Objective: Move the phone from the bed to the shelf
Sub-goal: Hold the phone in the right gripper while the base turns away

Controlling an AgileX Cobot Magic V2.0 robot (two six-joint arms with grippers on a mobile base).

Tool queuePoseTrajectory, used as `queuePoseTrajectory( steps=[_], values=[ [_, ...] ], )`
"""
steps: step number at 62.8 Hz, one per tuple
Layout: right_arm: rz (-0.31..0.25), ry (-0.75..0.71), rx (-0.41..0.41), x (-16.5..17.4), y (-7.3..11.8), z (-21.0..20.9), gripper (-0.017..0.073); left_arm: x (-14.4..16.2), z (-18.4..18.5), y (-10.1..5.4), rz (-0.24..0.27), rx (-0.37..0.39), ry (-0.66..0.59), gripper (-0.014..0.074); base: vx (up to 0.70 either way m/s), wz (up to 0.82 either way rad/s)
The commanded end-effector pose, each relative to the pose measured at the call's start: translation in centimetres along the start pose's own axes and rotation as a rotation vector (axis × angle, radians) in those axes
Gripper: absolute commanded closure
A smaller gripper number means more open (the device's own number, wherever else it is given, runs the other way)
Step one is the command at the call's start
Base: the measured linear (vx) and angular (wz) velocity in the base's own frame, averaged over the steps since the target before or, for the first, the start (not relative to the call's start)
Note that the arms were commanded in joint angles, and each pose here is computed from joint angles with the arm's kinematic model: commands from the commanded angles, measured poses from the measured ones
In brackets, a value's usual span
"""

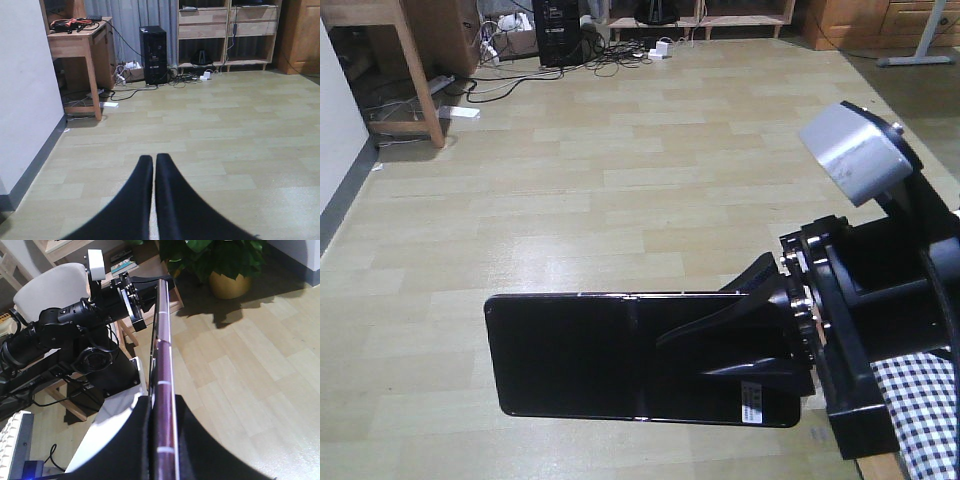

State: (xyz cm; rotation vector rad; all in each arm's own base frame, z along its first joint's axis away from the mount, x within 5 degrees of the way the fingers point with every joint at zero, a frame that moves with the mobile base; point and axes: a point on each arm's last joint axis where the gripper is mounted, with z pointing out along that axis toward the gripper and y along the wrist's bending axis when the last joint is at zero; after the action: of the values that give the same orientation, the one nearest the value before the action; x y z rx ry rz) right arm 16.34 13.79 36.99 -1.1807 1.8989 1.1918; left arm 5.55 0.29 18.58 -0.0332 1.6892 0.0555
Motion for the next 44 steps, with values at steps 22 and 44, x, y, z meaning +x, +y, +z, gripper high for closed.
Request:
queuePoseTrajectory(
  steps=[22, 44],
  values=[
    [-0.021, -0.063, -0.088, -1.05, 1.72, -0.71, 0.0561, -0.45, -0.02, 0.01, -0.009, 0.0, -0.072, 0.0592, 0.17, -0.04],
    [-0.021, -0.063, -0.088, -1.05, 1.72, -0.71, 0.0561, -0.45, -0.02, 0.01, -0.009, 0.0, -0.072, 0.0592, 0.23, -0.06]
  ],
)
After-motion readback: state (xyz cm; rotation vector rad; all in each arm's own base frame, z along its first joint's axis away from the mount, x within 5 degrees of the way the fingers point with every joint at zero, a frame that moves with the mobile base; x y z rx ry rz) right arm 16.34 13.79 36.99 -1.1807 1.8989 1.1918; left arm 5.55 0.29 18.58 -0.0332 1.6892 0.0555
